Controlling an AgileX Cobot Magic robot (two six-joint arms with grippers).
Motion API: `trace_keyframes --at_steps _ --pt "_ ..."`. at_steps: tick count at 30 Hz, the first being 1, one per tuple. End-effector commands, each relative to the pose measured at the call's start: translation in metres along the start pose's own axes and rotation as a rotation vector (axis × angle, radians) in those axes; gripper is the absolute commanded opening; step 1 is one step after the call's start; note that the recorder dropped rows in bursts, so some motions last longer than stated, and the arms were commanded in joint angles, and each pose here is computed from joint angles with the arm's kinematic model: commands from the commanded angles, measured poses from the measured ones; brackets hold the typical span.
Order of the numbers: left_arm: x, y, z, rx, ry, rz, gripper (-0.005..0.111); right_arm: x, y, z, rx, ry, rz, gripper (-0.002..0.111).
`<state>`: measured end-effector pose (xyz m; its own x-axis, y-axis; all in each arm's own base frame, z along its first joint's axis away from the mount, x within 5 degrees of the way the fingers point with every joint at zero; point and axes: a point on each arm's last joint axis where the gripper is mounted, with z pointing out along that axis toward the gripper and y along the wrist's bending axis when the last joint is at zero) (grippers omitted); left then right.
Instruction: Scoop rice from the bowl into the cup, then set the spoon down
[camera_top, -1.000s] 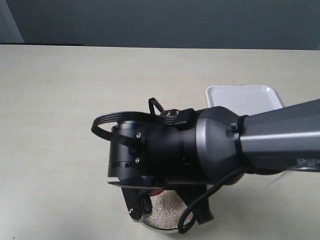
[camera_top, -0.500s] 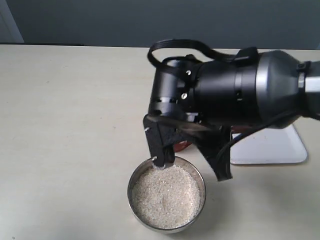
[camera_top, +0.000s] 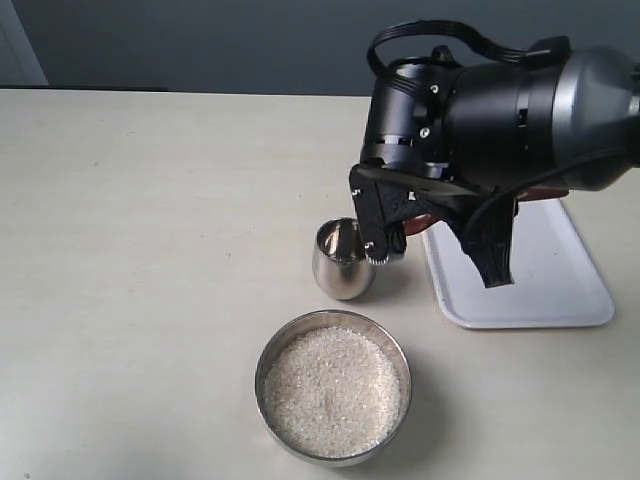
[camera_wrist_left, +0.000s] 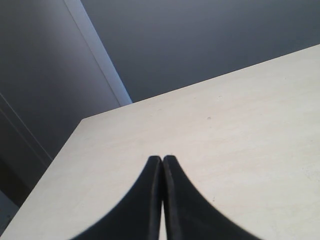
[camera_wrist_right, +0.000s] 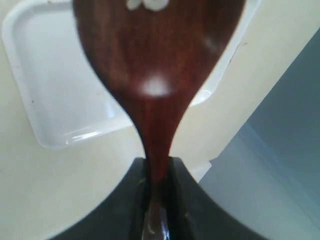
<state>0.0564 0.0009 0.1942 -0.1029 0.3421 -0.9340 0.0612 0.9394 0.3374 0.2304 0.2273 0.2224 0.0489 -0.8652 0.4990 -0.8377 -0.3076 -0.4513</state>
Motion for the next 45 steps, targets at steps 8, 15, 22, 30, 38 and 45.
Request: trace_keyframes --at_steps 8,15,22,30,38,45 --pt "-0.001 0.000 -0.001 0.004 -0.011 -0.010 0.000 -0.006 -0.020 0.020 0.003 0.051 0.011 -0.001" --pt "-0.001 0.000 -0.001 0.004 -0.011 -0.010 0.000 -0.013 -0.039 0.016 0.036 0.011 0.055 -0.001" --pt "-0.001 0.000 -0.001 0.004 -0.011 -0.010 0.000 -0.033 -0.045 0.033 0.104 0.021 -0.001 -0.001" --pt "-0.001 0.000 -0.001 0.004 -0.011 -0.010 0.000 -0.039 -0.045 0.041 0.122 0.041 -0.001 -0.001" --pt "-0.001 0.000 -0.001 0.004 -0.011 -0.010 0.000 -0.040 -0.044 0.041 0.116 0.028 0.005 -0.001" --pt "-0.001 0.000 -0.001 0.004 -0.011 -0.010 0.000 -0.039 -0.046 0.039 0.143 0.053 0.022 -0.001"
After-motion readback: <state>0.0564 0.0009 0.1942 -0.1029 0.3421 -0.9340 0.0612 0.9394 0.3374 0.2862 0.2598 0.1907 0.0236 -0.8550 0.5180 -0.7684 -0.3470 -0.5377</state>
